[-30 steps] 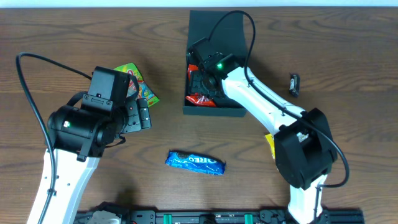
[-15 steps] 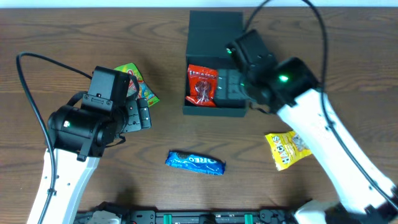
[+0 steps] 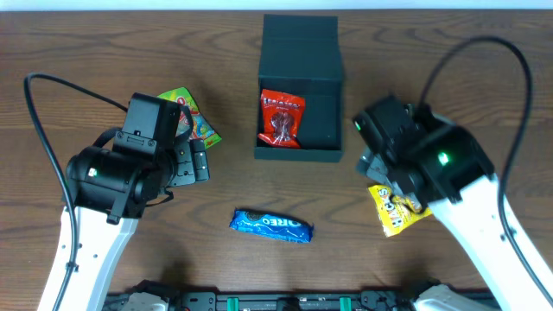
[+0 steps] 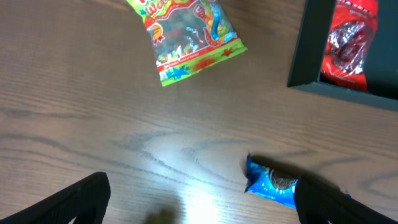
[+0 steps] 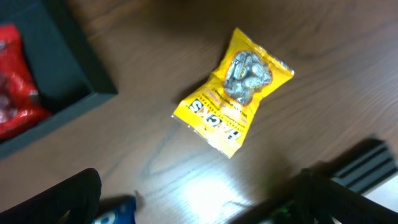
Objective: Pack container
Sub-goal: 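Open the right gripper inside the box and withdraw it, then move the right gripper to the yellow Hacks bag and grasp it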
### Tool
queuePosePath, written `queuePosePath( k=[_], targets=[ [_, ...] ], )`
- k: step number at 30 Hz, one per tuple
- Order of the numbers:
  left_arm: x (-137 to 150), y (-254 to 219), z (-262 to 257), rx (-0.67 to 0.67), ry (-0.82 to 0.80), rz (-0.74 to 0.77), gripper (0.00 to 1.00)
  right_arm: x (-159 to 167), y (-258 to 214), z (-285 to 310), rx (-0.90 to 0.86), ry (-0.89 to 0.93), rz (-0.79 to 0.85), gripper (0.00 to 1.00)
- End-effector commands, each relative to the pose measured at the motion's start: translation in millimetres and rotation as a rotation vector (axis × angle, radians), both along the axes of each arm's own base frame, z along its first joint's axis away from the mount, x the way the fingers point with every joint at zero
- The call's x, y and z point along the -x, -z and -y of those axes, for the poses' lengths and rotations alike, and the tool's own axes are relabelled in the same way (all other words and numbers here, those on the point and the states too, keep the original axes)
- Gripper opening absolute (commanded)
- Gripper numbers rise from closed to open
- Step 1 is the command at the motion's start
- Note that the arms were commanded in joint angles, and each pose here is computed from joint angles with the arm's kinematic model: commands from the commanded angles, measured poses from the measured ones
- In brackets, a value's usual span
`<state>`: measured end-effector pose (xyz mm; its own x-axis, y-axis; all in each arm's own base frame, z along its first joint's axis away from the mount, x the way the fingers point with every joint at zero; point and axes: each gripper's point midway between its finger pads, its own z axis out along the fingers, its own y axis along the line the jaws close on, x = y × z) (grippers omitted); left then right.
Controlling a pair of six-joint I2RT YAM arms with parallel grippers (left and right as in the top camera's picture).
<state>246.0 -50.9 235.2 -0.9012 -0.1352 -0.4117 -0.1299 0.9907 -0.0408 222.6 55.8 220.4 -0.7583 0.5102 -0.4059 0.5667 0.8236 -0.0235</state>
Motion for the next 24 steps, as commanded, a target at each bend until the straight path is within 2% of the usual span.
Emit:
queuePosePath(
  k=[1, 7, 10, 15, 24],
  targets=[
    [1.0, 1.0, -1.9, -0.017, 0.004, -0.003, 0.95, 10.2, 21.6, 17.9, -0.014, 0.179, 0.059, 0.99],
    [1.3, 1.2, -2.0, -0.017, 0.004, -0.005, 0.95, -6.2, 71.3, 30.8, -0.109, 0.414, 0.170, 0.99],
    [2.4, 1.6, -2.3, -0.018, 0.004, -0.010, 0.95, -15.4, 80.8, 32.5, -0.133, 0.454, 0.207, 0.99],
    [4.4, 2.6, -1.5, -0.014, 0.007, -0.019, 0.95, -23.3, 69.2, 57.1, 0.026, 0.422, 0.290, 0.99],
    [6.2, 3.4, 4.1, 0.016, 0.020, -0.030, 0.95, -34.7, 112.0, 74.0, -0.150, 0.602, 0.118, 0.99]
  ],
)
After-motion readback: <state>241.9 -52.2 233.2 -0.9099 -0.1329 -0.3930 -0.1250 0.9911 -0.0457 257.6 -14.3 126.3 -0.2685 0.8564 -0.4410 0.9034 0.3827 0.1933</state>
